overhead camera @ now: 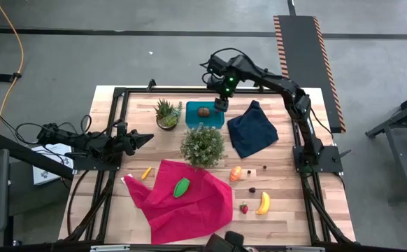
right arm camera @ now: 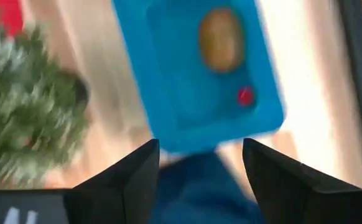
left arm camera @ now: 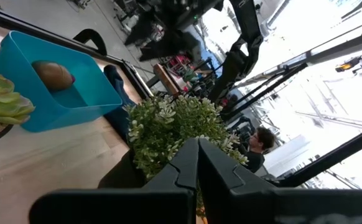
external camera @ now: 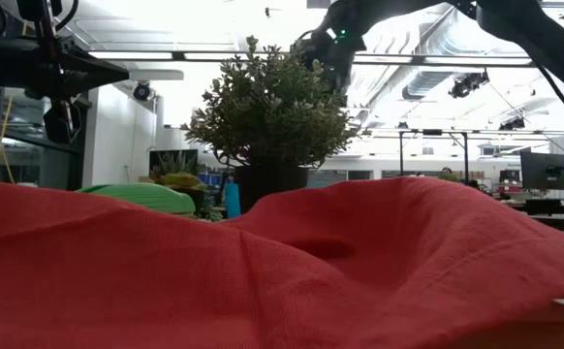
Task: Pick and placing Produce into tupperware
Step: Put the yellow banana into the blue bin
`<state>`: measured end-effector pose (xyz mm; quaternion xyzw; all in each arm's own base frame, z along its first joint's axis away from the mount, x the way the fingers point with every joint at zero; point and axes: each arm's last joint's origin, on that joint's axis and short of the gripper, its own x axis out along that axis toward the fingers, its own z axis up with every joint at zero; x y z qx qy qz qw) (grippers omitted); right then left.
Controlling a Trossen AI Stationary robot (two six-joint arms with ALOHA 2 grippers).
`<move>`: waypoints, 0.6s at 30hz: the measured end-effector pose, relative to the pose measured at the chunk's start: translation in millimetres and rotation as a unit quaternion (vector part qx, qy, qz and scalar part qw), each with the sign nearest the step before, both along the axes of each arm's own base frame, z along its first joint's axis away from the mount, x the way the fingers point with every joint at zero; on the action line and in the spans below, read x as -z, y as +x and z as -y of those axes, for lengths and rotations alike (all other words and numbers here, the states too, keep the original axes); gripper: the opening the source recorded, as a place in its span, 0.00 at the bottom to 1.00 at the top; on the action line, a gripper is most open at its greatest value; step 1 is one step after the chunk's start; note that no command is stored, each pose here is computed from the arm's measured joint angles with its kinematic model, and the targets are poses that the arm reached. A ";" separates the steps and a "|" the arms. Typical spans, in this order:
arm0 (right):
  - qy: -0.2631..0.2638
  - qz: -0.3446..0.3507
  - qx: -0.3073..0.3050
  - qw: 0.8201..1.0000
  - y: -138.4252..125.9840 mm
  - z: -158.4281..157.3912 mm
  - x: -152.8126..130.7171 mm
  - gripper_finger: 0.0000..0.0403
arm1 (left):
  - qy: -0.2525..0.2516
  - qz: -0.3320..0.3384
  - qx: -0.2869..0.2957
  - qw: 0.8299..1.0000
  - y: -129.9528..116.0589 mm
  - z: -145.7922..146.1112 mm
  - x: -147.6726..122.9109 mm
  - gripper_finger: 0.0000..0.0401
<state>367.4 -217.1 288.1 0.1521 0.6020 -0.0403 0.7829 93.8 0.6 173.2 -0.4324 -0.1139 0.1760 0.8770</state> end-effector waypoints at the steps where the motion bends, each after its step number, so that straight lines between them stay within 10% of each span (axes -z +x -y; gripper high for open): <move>1: 0.010 -0.016 0.000 1.000 -2.9 -1.8 0.5 0.54 | 0.000 0.000 0.000 1.000 0.0 0.0 0.0 0.00; 18: -0.016 -0.082 0.018 0.996 -17.1 -30.4 -23.3 0.47 | -0.001 0.001 0.014 1.000 0.3 0.7 0.0 0.00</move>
